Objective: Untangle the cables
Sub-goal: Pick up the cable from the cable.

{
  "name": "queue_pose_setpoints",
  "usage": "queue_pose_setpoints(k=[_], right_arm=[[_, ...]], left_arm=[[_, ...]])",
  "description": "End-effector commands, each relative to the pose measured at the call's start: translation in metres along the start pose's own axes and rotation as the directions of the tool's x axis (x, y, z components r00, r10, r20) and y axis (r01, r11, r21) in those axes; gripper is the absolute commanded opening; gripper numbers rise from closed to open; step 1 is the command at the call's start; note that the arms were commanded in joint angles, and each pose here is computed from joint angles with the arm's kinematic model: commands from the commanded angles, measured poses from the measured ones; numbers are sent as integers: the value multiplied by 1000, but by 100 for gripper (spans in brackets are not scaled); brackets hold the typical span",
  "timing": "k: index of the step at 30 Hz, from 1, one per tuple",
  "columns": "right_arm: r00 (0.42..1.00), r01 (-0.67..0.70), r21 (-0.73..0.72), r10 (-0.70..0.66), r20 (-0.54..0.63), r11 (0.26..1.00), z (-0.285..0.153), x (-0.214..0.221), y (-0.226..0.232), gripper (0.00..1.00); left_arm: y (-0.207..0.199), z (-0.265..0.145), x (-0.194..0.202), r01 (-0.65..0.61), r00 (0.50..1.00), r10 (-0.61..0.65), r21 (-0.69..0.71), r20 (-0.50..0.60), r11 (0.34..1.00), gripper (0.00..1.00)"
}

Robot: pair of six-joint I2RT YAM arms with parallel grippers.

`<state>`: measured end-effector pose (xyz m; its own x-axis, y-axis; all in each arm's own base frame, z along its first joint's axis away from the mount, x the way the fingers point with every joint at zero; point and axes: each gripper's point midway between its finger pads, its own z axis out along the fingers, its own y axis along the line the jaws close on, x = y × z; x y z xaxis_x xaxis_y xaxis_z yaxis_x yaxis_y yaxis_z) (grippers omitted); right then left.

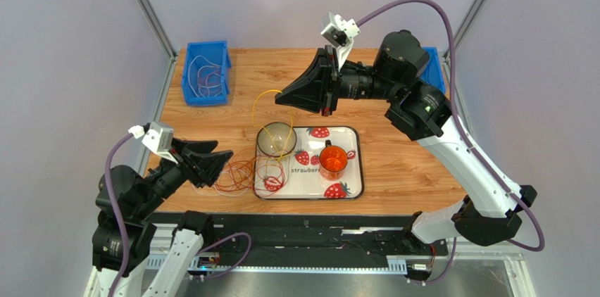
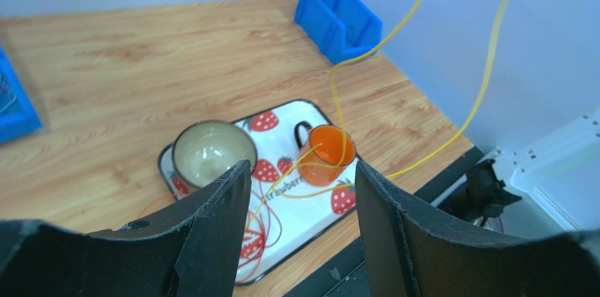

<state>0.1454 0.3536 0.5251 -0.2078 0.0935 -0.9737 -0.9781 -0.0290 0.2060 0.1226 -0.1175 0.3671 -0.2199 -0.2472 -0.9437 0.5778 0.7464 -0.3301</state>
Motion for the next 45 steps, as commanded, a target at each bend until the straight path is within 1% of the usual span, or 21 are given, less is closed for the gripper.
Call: queue_pose_setpoints(k=[1, 2, 5, 11, 23, 25, 27, 29, 32, 33, 35, 36, 37, 38, 39, 40, 41, 42, 43, 44, 45], right_arm=[[1000, 23, -68, -22, 13, 997, -5, -6, 20, 0], [1000, 20, -71, -19, 8, 997, -6, -4, 21, 0], [1000, -3, -79, 2, -12, 997, -6, 4, 22, 0], [999, -24, -88, 21, -30, 996, -3, 14, 24, 0], [998, -44, -124, 38, -56, 991, 12, 24, 30, 0], [997, -48, -130, 40, -58, 990, 15, 26, 31, 0], [997, -51, -138, 43, -63, 989, 17, 27, 33, 0], [997, -49, -143, 41, -62, 989, 20, 27, 33, 0], [997, -55, -150, 45, -68, 987, 25, 30, 34, 0], [997, -55, -151, 45, -66, 987, 26, 30, 35, 0], [996, -60, -146, 50, -71, 987, 28, 33, 33, 0], [996, -66, -127, 57, -74, 990, 29, 34, 30, 4], [995, -69, -118, 60, -76, 991, 30, 35, 29, 11], [995, -71, -102, 62, -82, 992, 30, 38, 25, 20], [994, -76, -58, 71, -84, 995, 29, 39, 19, 39], [994, -77, -25, 75, -86, 997, 28, 41, 14, 46], [992, -83, 17, 84, -95, 996, 27, 48, 6, 50], [991, -83, 100, 93, -94, 992, 25, 53, -8, 56], [992, -80, 134, 92, -86, 988, 20, 53, -11, 57], [991, -83, 174, 99, -85, 981, 17, 55, -17, 58], [988, -99, 258, 126, -90, 961, 14, 67, -32, 59]], left_arm=[[-40, -2, -39, -141, 986, 120, 194, 118, 971, 64], [-49, -1, -46, -161, 982, 132, 237, 133, 958, 64], [-60, 3, -57, -182, 978, 141, 298, 156, 937, 63], [-72, 13, -70, -179, 980, 129, 384, 152, 906, 62], [-77, 34, -77, -140, 989, 101, 473, 107, 870, 54], [-77, 36, -77, -133, 990, 94, 483, 103, 866, 51], [-77, 37, -76, -127, 991, 90, 484, 99, 866, 44], [-77, 38, -76, -124, 991, 87, 492, 98, 862, 42], [-77, 40, -75, -116, 992, 79, 498, 95, 860, 25], [-77, 40, -75, -113, 993, 75, 496, 96, 861, 16], [-75, 41, -77, -109, 992, 69, 482, 101, 869, 4], [-73, 41, -76, -107, 993, 69, 469, 98, 877, 0], [-70, 41, -82, -117, 990, 72, 439, 118, 891, 0], [-67, 40, -85, -125, 988, 77, 413, 131, 902, 0], [-60, 42, -82, -118, 990, 80, 371, 115, 921, 0], [-52, 41, -96, -134, 984, 92, 292, 153, 947, 0], [-48, 40, -101, -143, 981, 104, 252, 163, 957, 0], [-37, 45, -98, -143, 984, 118, 202, 134, 969, 0], [-32, 40, -116, -164, 974, 140, 130, 177, 978, 0], [-27, 41, -121, -167, 972, 148, 93, 181, 982, 0], [-24, 40, -132, -179, 969, 165, 60, 187, 982, 0]])
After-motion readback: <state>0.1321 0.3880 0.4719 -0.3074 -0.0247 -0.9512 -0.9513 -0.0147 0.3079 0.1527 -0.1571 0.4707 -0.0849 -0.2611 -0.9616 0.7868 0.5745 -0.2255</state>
